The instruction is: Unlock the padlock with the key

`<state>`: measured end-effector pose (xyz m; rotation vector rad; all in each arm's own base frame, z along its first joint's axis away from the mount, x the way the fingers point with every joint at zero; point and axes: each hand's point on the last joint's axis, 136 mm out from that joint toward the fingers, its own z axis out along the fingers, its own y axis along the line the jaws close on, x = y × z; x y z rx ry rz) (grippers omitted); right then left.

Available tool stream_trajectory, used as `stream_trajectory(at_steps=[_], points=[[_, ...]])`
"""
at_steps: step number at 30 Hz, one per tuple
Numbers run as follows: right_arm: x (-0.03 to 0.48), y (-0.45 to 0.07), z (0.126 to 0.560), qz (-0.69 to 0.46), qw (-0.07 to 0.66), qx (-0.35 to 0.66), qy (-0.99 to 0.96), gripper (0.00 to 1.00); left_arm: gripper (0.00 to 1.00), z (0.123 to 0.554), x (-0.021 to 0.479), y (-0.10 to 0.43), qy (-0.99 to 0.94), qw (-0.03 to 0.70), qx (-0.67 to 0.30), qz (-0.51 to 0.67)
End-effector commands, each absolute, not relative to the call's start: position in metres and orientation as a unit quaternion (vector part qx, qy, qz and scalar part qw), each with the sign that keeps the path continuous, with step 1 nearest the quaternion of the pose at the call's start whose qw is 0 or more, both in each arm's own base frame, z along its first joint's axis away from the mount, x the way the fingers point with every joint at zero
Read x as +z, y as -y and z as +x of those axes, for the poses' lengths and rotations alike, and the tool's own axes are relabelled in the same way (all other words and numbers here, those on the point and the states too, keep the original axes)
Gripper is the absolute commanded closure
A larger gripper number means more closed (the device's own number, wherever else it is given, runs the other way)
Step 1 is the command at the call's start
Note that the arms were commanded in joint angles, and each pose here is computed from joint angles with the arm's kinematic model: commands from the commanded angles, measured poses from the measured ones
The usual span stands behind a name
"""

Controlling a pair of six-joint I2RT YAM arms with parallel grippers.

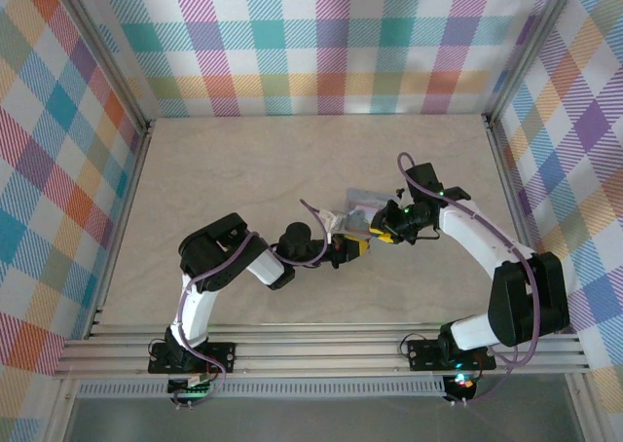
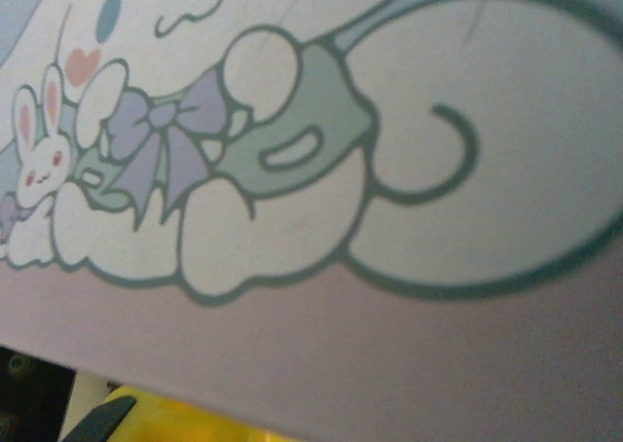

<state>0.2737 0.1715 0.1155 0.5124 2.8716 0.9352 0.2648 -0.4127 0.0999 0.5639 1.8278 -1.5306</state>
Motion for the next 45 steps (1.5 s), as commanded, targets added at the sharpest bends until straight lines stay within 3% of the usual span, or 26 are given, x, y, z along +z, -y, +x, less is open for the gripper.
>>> stream_trajectory(at_steps=[1,36,45], points=[[0.120,-0.176,0.264,0.146,0.027,0.321,-0.936,1.00,1.00,0.281,0.114,0.413,-0.681,0.361,-0.599,0.216],[0.106,-0.175,0.261,0.131,0.025,0.320,-0.938,1.00,1.00,0.287,0.119,0.424,-0.675,0.331,-0.625,0.208],[0.092,-0.184,0.257,0.140,0.009,0.323,-0.936,1.00,1.00,0.279,0.087,0.419,-0.704,0.354,-0.580,0.205]])
